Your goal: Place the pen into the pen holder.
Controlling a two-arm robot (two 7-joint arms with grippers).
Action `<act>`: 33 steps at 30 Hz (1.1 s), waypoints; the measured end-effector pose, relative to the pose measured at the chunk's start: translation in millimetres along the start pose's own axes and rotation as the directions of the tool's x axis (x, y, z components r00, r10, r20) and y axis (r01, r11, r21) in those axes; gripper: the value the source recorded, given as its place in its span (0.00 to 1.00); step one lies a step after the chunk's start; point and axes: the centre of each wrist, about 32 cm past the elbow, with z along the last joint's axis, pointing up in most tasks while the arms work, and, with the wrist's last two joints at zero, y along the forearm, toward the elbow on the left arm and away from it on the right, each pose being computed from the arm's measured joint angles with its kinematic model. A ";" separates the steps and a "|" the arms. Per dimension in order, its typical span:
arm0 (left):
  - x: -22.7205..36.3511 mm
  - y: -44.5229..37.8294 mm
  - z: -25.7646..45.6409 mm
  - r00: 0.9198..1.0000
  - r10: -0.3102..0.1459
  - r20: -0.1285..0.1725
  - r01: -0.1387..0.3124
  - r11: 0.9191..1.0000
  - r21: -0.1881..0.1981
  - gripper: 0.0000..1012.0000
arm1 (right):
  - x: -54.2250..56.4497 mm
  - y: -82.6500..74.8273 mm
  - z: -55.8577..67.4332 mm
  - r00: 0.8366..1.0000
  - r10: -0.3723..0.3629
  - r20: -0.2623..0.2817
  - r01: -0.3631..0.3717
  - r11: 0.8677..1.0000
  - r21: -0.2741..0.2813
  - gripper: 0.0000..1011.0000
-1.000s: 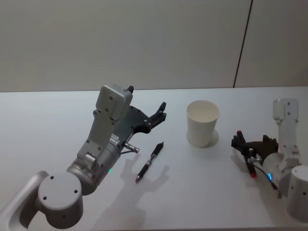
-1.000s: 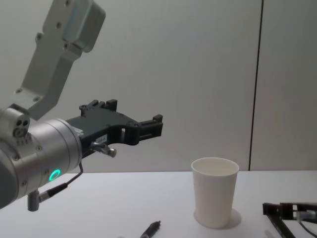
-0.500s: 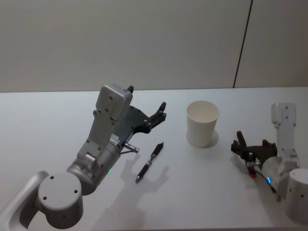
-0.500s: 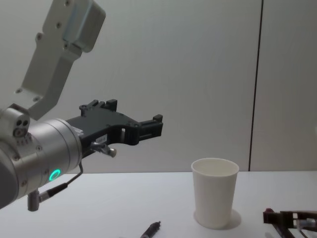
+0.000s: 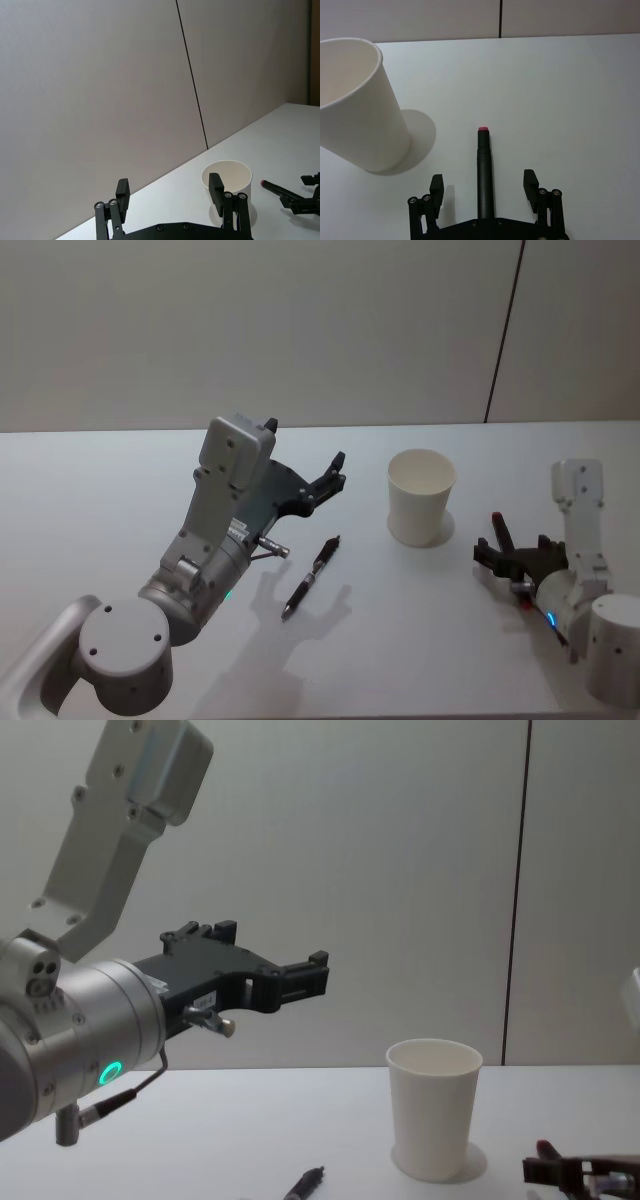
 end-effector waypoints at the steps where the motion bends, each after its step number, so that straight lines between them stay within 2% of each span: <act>1: 0.0 0.0 0.0 1.000 0.000 0.000 0.000 1.000 0.000 1.00 | -0.5 0.4 -0.4 1.000 0.000 0.003 0.000 1.000 -0.001 0.99; 5: 0.0 0.0 0.0 1.000 0.000 0.000 0.000 1.000 0.000 1.00 | -1.6 1.2 -1.3 1.000 0.002 0.010 -0.002 1.000 -0.004 0.94; 11: 0.0 0.0 0.0 1.000 0.000 0.000 0.000 1.000 0.000 1.00 | -2.7 1.9 -2.3 1.000 0.002 0.021 -0.002 1.000 -0.010 0.79; 12: 0.0 0.0 0.0 1.000 0.000 0.000 0.000 1.000 0.000 1.00 | -2.7 1.9 -2.3 1.000 0.002 0.021 -0.002 1.000 -0.010 0.79; 14: 0.0 0.0 0.0 1.000 0.000 0.000 0.000 1.000 0.000 1.00 | -2.8 2.3 -2.6 1.000 0.000 0.024 0.000 1.000 -0.014 0.73; 15: 0.0 0.0 0.0 1.000 0.000 0.000 0.000 1.000 0.000 1.00 | -2.8 2.5 -2.9 1.000 -0.001 0.027 0.001 1.000 -0.018 0.66; 17: 0.0 0.0 0.0 1.000 0.000 0.000 0.000 1.000 0.000 1.00 | -2.9 2.7 -3.2 1.000 -0.002 0.029 0.003 1.000 -0.021 0.62; 29: 0.0 0.0 0.0 1.000 0.000 0.000 0.000 1.000 0.000 1.00 | -1.3 3.4 -4.4 0.999 -0.015 0.033 0.017 0.999 -0.037 0.22; 33: 0.0 0.0 0.0 1.000 0.000 0.000 0.000 1.000 0.000 1.00 | -0.5 3.2 -4.6 0.999 -0.018 0.031 0.019 0.999 -0.039 0.16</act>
